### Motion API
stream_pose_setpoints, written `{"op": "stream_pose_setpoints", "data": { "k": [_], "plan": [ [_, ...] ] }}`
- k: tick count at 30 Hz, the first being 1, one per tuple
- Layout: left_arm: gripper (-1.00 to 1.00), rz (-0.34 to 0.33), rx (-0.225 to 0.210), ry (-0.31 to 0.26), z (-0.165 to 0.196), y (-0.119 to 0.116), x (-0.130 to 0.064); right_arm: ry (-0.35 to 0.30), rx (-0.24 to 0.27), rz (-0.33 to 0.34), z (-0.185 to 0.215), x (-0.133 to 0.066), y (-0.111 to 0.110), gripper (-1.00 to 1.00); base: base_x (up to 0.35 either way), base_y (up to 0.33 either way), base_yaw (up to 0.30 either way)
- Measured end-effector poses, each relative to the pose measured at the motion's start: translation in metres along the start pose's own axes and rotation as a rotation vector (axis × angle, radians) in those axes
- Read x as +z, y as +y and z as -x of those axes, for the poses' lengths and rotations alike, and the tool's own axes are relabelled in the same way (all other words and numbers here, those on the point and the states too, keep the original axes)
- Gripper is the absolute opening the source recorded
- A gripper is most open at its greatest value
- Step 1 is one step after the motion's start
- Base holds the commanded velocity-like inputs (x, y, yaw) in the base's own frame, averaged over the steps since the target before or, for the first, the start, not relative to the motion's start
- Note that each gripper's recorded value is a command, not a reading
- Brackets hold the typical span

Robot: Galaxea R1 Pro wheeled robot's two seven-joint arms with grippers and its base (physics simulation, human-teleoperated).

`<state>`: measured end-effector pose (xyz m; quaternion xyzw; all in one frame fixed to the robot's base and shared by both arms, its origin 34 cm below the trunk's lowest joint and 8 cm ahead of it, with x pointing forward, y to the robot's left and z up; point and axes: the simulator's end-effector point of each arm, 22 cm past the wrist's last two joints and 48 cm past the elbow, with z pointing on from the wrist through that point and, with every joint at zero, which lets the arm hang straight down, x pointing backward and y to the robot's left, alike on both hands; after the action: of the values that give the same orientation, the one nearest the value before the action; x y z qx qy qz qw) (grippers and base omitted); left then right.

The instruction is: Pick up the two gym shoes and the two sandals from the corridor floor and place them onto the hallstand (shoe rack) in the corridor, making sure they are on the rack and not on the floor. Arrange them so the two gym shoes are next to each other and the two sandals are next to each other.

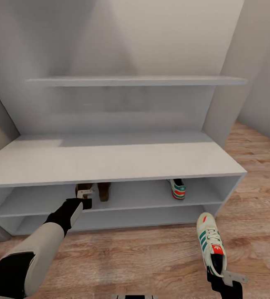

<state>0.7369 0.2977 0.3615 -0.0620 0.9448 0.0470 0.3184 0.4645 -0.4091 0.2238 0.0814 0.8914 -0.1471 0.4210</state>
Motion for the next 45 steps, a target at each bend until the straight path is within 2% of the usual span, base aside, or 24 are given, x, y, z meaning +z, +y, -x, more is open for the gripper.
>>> {"op": "stream_pose_setpoints", "data": {
  "k": [8,45],
  "plan": [
    [-1.00,0.005,0.003,0.031,-0.016,0.002,0.014,0.029,-0.009,-0.001,-0.015,0.001,0.000,-1.00,0.000,0.000,0.000],
    [-1.00,0.009,0.000,0.017,-0.014,0.005,0.015,0.031,-0.011,0.001,-0.016,0.001,0.001,-1.00,0.064,0.000,0.000]
  ]
}}
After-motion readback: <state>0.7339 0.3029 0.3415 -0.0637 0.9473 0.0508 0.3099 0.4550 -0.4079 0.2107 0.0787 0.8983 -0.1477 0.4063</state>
